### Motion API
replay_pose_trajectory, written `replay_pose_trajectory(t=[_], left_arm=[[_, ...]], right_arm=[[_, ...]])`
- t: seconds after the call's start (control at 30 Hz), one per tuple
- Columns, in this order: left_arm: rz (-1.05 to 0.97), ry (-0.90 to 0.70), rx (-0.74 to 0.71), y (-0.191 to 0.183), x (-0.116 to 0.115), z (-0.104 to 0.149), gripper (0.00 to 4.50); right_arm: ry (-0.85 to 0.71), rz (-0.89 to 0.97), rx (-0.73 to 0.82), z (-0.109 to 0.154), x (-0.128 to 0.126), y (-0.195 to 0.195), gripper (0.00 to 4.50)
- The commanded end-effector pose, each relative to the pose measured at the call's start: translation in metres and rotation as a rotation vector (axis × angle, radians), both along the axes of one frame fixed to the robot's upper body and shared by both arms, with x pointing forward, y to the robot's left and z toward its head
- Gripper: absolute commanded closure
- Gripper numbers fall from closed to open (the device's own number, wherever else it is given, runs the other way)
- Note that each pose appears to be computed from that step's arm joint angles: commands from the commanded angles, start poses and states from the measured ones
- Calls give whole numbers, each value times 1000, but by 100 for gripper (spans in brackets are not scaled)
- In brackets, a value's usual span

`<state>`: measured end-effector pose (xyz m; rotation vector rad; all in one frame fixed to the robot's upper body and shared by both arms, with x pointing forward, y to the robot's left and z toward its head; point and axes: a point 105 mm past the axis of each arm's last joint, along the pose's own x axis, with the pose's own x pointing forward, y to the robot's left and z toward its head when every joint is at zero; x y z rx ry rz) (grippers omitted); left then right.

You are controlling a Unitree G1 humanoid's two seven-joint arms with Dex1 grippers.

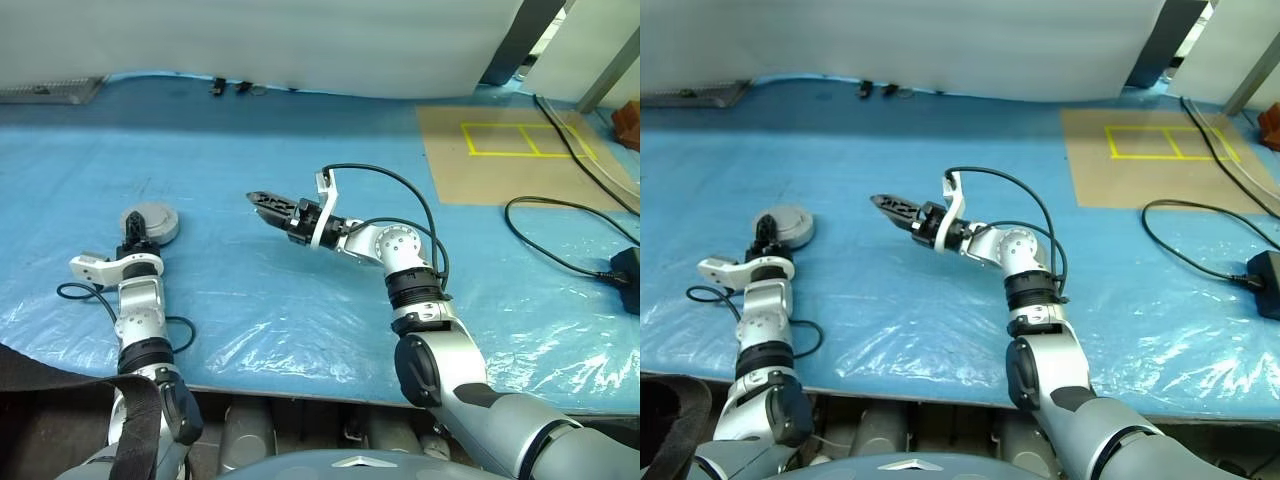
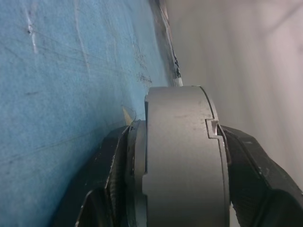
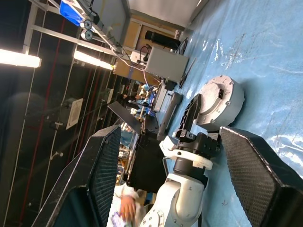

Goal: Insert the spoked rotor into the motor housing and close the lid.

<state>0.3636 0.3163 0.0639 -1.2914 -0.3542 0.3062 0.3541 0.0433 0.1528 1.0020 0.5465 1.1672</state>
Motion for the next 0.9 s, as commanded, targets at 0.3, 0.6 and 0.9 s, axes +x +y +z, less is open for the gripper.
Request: replay_pose_trajectory(t=[0.3, 0.6, 0.9], left_arm=[[149, 138, 75, 23, -21, -22, 2], [440, 386, 291, 65, -68, -29, 2], [329, 192, 771, 46, -72, 45, 2]], right_arm=[[-60, 48, 64, 24, -9, 21, 101], [-81, 56, 35, 18, -11, 25, 101], [-435, -22, -207, 4, -6, 29, 101]])
